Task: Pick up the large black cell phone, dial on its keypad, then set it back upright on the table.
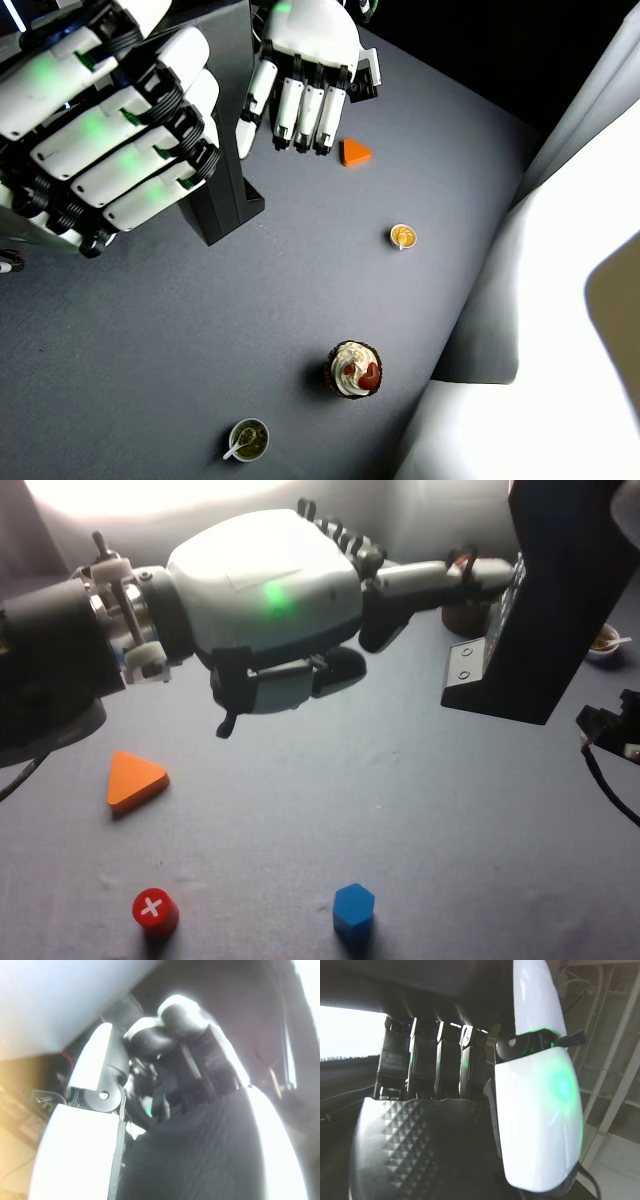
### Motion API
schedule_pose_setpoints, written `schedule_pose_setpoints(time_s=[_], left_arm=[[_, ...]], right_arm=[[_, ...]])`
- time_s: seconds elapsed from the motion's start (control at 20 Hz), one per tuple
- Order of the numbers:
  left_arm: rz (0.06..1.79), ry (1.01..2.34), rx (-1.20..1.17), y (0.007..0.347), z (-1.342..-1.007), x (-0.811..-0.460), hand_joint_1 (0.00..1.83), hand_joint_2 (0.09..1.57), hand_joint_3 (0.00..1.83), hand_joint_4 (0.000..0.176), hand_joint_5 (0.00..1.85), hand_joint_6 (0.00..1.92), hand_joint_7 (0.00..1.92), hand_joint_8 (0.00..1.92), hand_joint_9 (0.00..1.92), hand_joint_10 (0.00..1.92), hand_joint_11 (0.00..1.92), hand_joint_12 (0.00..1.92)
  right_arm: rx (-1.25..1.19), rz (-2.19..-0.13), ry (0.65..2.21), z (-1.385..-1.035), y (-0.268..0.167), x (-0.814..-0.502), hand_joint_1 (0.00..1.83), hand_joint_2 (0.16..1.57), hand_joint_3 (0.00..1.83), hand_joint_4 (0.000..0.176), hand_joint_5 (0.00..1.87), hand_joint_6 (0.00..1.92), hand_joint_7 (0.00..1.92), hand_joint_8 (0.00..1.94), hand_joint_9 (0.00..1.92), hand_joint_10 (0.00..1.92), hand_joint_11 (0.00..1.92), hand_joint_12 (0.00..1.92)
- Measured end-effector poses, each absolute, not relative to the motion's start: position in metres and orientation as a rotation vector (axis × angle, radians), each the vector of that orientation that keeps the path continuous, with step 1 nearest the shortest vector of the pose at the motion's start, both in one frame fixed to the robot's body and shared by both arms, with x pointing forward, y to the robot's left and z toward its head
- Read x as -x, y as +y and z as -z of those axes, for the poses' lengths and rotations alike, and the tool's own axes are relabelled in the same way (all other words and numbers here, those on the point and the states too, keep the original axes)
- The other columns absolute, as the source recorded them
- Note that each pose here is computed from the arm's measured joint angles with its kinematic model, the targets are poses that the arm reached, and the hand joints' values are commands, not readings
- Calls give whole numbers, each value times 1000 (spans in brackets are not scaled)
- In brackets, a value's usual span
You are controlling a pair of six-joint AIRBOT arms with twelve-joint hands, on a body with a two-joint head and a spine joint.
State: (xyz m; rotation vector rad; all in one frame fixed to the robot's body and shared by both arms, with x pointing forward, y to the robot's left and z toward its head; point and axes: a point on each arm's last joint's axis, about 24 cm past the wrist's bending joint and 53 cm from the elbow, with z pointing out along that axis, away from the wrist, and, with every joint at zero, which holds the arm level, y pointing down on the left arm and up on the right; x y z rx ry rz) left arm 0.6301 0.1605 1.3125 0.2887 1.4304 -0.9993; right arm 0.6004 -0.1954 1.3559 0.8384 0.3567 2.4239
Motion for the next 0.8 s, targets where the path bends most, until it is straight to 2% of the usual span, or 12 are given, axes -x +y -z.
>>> schedule_pose_setpoints(time_s=[0.05, 0.1, 0.15, 0.2, 0.25, 0.3, 0.5, 0.55, 0.65, 0.7, 0.75, 0.8], left_arm=[[1023, 1431, -277, 160, -1314, -629, 1280, 1353, 2, 97, 70, 3, 542, 1760, 766, 1921, 583, 1921], [1045, 1447, -258, 160, -1311, -628, 1280, 1352, 2, 93, 65, 1, 544, 1758, 767, 1921, 569, 1921], [1065, 1470, -241, 163, -1306, -627, 1279, 1356, 4, 88, 60, 0, 537, 1767, 762, 1921, 582, 1921], [1069, 1489, -233, 166, -1301, -626, 1279, 1353, 3, 89, 63, 1, 541, 1762, 759, 1921, 577, 1921], [1045, 1519, -230, 172, -1293, -627, 1279, 1354, 3, 102, 64, 1, 540, 1763, 742, 1921, 563, 1921], [1023, 1531, -220, 181, -1291, -630, 1282, 1349, 1, 102, 66, 1, 550, 1751, 752, 1921, 592, 1921], [924, 1510, -122, 239, -1304, -652, 1286, 1343, 0, 100, 64, 2, 561, 1734, 775, 1921, 599, 1921], [912, 1508, -117, 245, -1305, -654, 1290, 1334, 0, 94, 57, 3, 579, 1708, 783, 1921, 661, 1921], [923, 1501, -125, 241, -1306, -654, 1294, 1331, 0, 97, 58, 2, 586, 1697, 782, 1921, 694, 1921], [934, 1498, -125, 237, -1306, -654, 1293, 1331, 0, 97, 58, 2, 586, 1693, 768, 1921, 689, 1921], [957, 1497, -133, 228, -1305, -653, 1292, 1334, 0, 107, 63, 2, 581, 1701, 761, 1921, 679, 1921], [972, 1501, -139, 221, -1303, -651, 1292, 1334, 0, 105, 66, 3, 581, 1703, 769, 1921, 668, 1921]], right_arm=[[-843, -2427, 356, -1356, -195, -600, 1473, 1197, 3, 0, 838, 974, 685, 1331, 659, 1436, 732, 1682], [-841, -2427, 358, -1356, -194, -599, 1479, 1167, 0, 0, 932, 837, 751, 1281, 729, 1369, 815, 1634], [-838, -2427, 360, -1356, -194, -599, 1479, 1155, 0, 0, 959, 793, 759, 1263, 746, 1361, 831, 1627], [-837, -2427, 361, -1356, -194, -599, 1480, 1154, 1, 0, 968, 770, 761, 1263, 747, 1368, 831, 1630], [-836, -2425, 360, -1356, -194, -599, 1480, 1151, 0, 0, 958, 800, 773, 1236, 768, 1336, 828, 1636], [-836, -2421, 361, -1356, -194, -599, 1480, 1153, 1, 0, 958, 768, 772, 1252, 765, 1348, 827, 1646], [-829, -2417, 362, -1357, -196, -600, 1483, 1134, 0, 0, 988, 708, 809, 1195, 819, 1273, 865, 1606], [-832, -2410, 359, -1357, -197, -601, 1476, 1182, 7, 0, 815, 1003, 708, 1287, 735, 1345, 762, 1663], [-835, -2400, 355, -1356, -200, -603, 1481, 1142, 0, 0, 935, 876, 816, 1137, 805, 1284, 834, 1624], [-836, -2396, 353, -1356, -201, -604, 1480, 1143, 1, 0, 938, 894, 821, 1112, 787, 1304, 825, 1634], [-833, -2390, 352, -1356, -202, -604, 1481, 1143, 0, 0, 947, 844, 811, 1161, 790, 1299, 840, 1619], [-841, -2385, 346, -1355, -204, -605, 1483, 1136, 0, 0, 965, 801, 825, 1155, 807, 1277, 845, 1614]])
